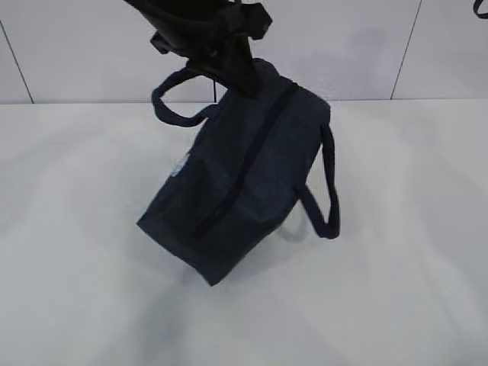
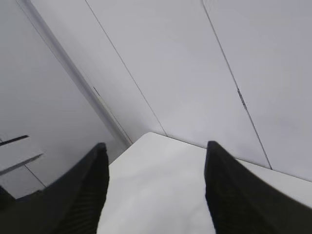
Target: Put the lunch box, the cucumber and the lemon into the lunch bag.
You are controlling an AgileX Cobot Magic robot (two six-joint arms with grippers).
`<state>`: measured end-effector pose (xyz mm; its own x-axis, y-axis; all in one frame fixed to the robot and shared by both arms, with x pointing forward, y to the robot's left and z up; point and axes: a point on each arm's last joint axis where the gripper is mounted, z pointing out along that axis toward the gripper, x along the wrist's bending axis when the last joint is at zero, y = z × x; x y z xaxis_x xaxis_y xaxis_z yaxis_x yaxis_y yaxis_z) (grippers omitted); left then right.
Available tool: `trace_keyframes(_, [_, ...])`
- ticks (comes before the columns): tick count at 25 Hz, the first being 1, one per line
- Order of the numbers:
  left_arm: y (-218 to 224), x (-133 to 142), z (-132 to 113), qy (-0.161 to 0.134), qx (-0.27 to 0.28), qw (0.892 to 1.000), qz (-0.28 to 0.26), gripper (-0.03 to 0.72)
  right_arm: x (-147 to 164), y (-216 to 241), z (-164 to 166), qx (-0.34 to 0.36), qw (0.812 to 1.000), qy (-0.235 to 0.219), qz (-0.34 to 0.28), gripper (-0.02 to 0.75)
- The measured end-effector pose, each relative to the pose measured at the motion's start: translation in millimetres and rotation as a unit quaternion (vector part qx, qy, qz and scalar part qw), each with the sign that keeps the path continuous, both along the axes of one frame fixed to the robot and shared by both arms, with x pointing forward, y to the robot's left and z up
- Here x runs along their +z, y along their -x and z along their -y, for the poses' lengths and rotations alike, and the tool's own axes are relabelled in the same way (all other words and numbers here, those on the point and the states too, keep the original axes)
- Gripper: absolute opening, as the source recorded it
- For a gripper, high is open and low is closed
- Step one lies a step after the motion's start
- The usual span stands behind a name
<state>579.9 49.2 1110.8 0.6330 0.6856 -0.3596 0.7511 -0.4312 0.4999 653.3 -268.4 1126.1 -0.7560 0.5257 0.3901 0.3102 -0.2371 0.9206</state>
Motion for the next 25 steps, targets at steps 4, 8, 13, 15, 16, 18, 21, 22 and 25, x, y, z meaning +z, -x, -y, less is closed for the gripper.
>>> trace_keyframes(4, [-23.1,-15.9,7.2,0.074,0.046,0.996,-0.017,-0.006,2.7,2.8,0.0,0.003,1.0,0.01,0.001,0.472])
trace_keyframes(8, [-56.7,-36.1,-7.3,0.121,0.115,0.986,-0.026,-0.006,-2.5,4.0,-0.7,0.011,0.999,0.033,-0.017,0.472])
trace_keyframes(13, [-92.4,-70.1,-37.9,0.117,0.178,0.976,-0.036,-0.006,-5.4,4.6,-0.9,0.014,0.999,0.044,-0.028,0.472])
trace_keyframes(15, [-100.1,-74.0,-50.7,0.115,0.194,0.973,-0.036,-0.002,-5.5,4.8,-1.0,0.015,0.998,0.043,-0.03,0.472])
trace_keyframes(16, [-102.1,-75.4,-54.1,0.114,0.198,0.973,-0.037,0.008,-5.7,4.8,-1.1,0.015,0.998,0.043,-0.032,0.472])
trace_keyframes(18, [-103.5,-76.2,-59.0,0.112,0.201,0.972,-0.04,0.067,-5.8,4.8,-1.1,0.015,0.998,0.042,-0.034,0.472])
trace_keyframes(21, [-105.5,-76.5,-65.7,0.111,0.205,0.971,-0.044,0.255,-5.2,5.3,-1.2,0.016,0.998,0.042,-0.035,0.472])
trace_keyframes(22, [-106.0,-76.7,-68.0,0.11,0.206,0.971,-0.046,0.317,-5.2,5.3,-1.2,0.016,0.998,0.041,-0.036,0.472])
trace_keyframes(25, [-105.2,-73.0,-73.0,0.109,0.206,0.971,-0.048,0.459,-4.6,5.4,-1.3,0.017,0.998,0.032,-0.049,0.472])
